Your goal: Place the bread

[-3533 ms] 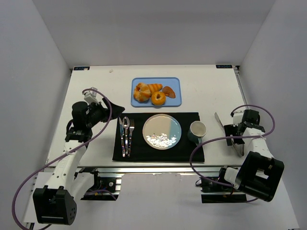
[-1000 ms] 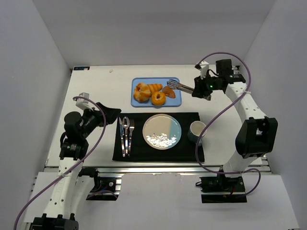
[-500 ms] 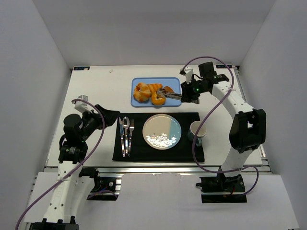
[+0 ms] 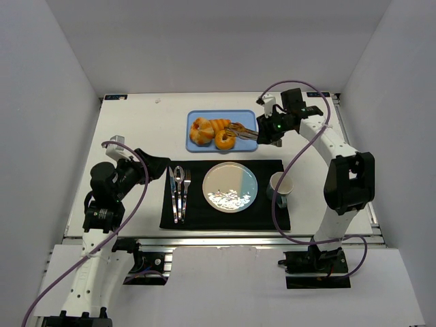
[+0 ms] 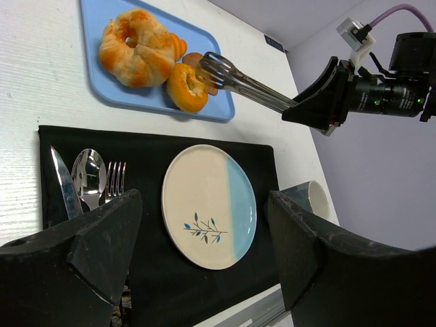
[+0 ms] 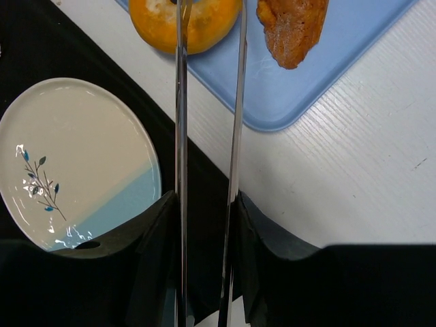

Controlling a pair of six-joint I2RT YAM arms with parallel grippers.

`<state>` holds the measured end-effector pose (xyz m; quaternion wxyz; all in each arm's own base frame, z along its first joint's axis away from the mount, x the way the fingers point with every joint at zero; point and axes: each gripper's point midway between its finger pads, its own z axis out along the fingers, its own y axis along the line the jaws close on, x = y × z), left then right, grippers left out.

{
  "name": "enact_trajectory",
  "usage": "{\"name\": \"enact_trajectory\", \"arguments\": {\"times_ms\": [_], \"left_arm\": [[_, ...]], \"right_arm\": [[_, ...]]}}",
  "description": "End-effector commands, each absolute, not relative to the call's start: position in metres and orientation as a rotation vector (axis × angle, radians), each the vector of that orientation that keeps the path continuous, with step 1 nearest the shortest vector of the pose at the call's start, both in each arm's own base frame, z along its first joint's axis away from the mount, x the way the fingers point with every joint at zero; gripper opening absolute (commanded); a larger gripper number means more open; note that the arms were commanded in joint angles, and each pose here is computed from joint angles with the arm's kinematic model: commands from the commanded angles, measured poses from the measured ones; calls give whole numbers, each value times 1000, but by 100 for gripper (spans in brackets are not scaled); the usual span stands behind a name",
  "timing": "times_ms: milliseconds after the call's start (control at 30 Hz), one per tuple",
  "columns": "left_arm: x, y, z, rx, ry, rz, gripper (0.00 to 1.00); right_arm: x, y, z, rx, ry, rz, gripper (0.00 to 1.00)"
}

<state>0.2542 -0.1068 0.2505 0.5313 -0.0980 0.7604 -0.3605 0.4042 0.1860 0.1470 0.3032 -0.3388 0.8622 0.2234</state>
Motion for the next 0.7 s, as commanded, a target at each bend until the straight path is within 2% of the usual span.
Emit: {"name": "enact_trajectory", "arguments": {"times_ms": [0,367,667], "left_arm": [[254,-106,250,-240,1809,-858,84],[257,-106,249,-248,1808,-865,84],[259,-106,251,-245,1804,-864,84]], "right_arm": [[419,189,153,-844,2265,584,43],[421,183,140,-754,2328,579,49],[401,189,124,-664,2421,718,48]]}}
